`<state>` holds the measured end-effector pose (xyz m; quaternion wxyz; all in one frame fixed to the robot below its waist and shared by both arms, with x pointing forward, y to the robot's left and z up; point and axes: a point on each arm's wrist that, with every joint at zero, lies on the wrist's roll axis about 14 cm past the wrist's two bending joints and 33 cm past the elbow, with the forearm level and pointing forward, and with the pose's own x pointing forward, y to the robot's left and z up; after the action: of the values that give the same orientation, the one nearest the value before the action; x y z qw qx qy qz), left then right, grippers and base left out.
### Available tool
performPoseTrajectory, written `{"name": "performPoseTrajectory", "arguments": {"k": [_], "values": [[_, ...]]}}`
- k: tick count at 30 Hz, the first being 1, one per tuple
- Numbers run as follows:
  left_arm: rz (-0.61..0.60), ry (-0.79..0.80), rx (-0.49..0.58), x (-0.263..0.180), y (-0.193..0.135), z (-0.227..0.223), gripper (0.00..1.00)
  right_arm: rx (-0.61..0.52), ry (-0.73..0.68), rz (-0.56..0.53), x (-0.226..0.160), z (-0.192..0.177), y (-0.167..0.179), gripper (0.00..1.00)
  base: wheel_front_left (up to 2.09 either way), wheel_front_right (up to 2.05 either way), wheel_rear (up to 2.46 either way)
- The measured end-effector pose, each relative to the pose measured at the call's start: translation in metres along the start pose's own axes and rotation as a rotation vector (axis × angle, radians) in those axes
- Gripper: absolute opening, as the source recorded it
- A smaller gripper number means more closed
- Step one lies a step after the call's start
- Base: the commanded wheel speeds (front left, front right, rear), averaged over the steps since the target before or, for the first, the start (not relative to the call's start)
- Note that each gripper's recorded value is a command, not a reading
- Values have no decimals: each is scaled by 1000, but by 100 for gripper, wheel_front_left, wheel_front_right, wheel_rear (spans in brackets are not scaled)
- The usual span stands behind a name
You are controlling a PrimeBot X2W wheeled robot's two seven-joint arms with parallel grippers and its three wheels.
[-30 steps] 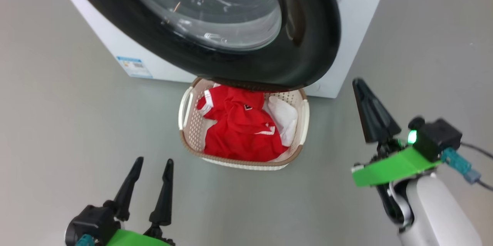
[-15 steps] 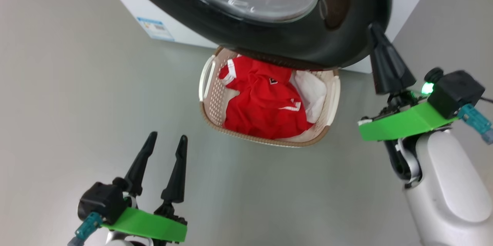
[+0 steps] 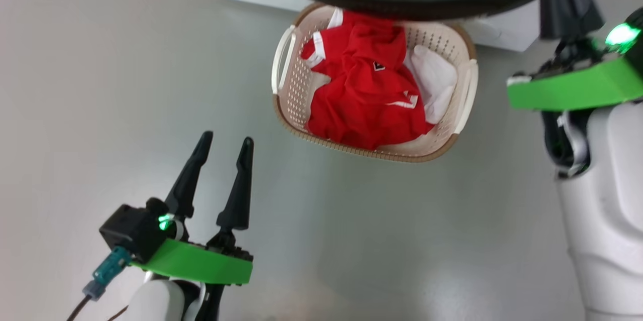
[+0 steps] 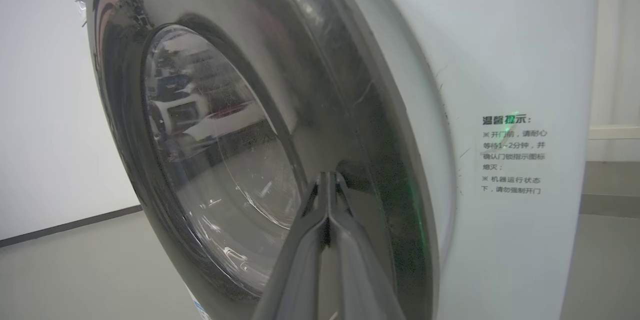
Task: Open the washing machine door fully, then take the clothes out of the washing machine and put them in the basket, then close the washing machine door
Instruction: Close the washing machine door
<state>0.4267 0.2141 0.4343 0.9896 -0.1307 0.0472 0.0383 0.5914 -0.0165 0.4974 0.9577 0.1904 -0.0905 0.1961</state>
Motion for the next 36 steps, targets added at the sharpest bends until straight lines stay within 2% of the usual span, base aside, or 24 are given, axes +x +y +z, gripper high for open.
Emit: {"name": "performPoseTrajectory", "arguments": {"k": [12,27,29,31,36], "values": [[10,21,2,17,6,-11,100,19,-79,-13,40,-2,-18,0,0,0,0],[1,3,-4,25,3,-7,100,31,-69,5,43,-10,-11,0,0,0,0],[-1,-4,-6,25,2,-4,100,22,-40,10,35,-16,-8,43,0,0,0],[-4,-13,-6,24,1,-1,100,16,-9,12,25,-22,-7,100,0,0,0],[-12,-34,2,23,-2,8,100,1,52,3,1,-29,-7,100,0,0,0]]}}
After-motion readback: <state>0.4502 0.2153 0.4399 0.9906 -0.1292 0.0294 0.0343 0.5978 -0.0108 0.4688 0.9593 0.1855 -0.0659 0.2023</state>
